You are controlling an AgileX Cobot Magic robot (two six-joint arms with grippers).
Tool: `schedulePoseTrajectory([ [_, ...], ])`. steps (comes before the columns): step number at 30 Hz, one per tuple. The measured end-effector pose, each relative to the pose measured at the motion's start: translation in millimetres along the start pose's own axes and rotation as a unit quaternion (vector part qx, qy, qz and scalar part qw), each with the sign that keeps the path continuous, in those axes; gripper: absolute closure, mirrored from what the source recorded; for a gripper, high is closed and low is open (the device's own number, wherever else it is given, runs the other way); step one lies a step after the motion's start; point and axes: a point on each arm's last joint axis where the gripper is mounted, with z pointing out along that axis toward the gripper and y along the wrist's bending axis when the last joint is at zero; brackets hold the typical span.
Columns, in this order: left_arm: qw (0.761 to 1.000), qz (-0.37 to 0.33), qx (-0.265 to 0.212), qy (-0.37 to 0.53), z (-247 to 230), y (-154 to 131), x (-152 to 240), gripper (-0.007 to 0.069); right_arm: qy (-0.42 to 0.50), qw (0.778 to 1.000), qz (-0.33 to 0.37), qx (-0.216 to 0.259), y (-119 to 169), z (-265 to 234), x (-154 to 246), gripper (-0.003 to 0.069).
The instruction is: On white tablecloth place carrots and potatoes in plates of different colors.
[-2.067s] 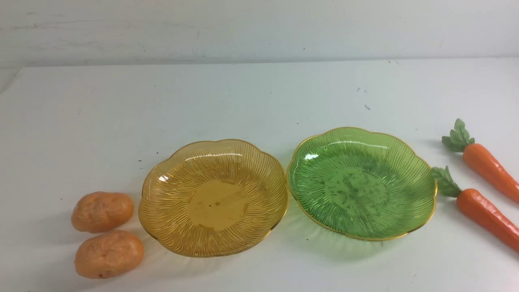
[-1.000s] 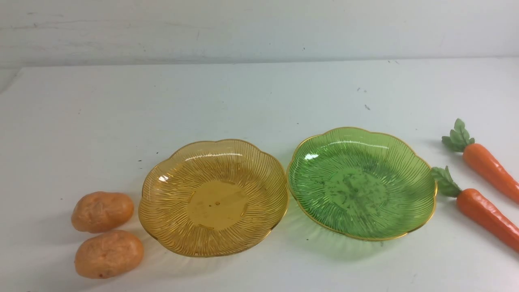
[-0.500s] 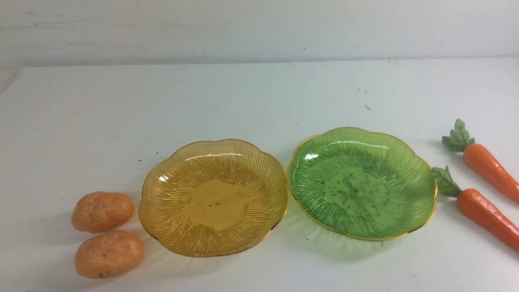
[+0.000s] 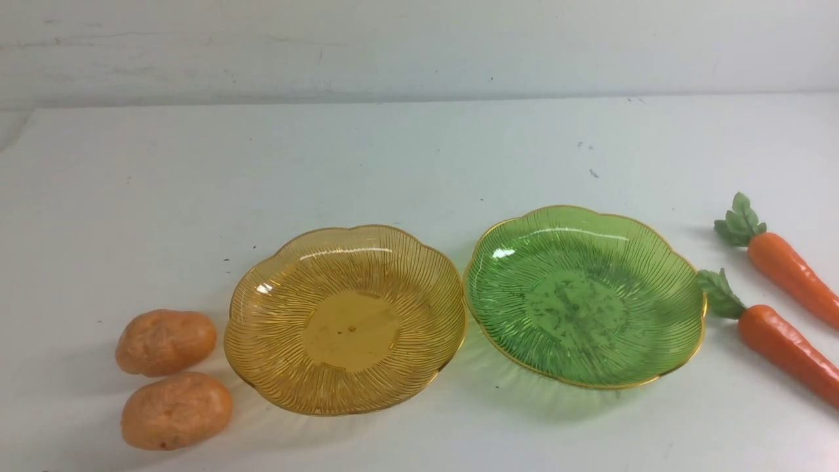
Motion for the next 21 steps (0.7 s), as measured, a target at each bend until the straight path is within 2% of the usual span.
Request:
schedulePoseTrajectory([
  [1,1.000,0.000,0.000,0.000,0.0,0.0,0.0,0.0629,0.076,0.996,-0.007,0.038,-4.6,15.2,2.6,0.0673],
  [4,1.000,0.000,0.000,0.000,0.0,0.0,0.0,0.0629,0.178,0.980,-0.021,0.084,-10.7,45.5,2.1,0.0669],
  [7,1.000,0.000,0.000,0.000,0.0,0.0,0.0,0.0629,0.201,0.975,-0.033,0.091,-11.1,76.8,-4.9,0.0652],
  [10,1.000,0.000,0.000,0.000,0.0,0.0,0.0,0.0629,0.219,0.970,-0.055,0.093,-11.2,100.5,-10.7,0.0603],
  [14,1.000,0.000,0.000,0.000,0.0,0.0,0.0,0.0629,0.246,0.958,-0.106,0.102,-13.6,135.1,-19.2,0.0468],
  [18,1.000,0.000,0.000,0.000,0.0,0.0,0.0,0.0629,0.253,0.947,-0.158,0.116,-16.0,180.1,-37.3,0.0265],
  [21,1.000,0.000,0.000,0.000,0.0,0.0,0.0,0.0629,0.283,0.932,-0.187,0.125,-19.5,220.1,-39.2,0.0163],
])
